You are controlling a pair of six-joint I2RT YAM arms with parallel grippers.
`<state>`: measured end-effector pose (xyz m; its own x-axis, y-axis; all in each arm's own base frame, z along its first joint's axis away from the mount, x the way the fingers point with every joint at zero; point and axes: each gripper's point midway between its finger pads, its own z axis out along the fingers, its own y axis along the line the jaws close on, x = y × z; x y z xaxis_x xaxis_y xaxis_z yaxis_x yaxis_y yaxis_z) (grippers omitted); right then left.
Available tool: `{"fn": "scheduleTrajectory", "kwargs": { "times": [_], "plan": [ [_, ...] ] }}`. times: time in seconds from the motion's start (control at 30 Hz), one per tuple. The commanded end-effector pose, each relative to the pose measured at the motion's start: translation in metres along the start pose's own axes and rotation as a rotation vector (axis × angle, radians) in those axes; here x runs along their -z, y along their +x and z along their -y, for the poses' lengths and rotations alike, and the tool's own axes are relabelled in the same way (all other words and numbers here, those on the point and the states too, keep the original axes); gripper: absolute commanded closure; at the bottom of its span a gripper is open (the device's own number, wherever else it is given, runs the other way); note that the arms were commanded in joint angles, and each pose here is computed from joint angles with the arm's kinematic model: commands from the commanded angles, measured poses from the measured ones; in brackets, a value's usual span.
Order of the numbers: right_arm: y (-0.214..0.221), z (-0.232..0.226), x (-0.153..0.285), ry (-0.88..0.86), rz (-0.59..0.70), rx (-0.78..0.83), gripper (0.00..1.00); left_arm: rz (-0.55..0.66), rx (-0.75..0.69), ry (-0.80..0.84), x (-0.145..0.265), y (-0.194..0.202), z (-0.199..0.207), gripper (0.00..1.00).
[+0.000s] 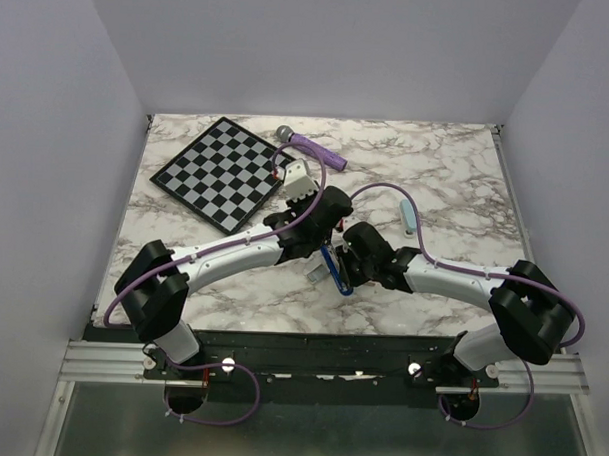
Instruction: Load the staples into the stapler
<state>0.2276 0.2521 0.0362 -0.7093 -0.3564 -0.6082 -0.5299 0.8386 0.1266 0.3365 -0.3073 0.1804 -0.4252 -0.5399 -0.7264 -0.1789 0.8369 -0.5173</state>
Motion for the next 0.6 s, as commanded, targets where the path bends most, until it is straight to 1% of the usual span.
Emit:
{"fn": "scheduleTrajectory", "kwargs": {
  "times": [0.0,0.3,0.57],
  "plan": [
    [-0.021,0.0,-0.011,0.002,0.102,0.007,0.8,-0.151,-0.086,-0.048,0.009,0.057,-0.029,0.87],
    [-0.017,-0.002,-0.014,-0.005,0.093,0.006,0.79,-0.12,-0.069,-0.041,0.014,0.048,-0.035,0.86],
    [-0.018,-0.002,-0.015,-0.011,0.092,0.006,0.8,-0.131,-0.106,-0.045,0.011,0.055,-0.042,0.85]
  ]
}}
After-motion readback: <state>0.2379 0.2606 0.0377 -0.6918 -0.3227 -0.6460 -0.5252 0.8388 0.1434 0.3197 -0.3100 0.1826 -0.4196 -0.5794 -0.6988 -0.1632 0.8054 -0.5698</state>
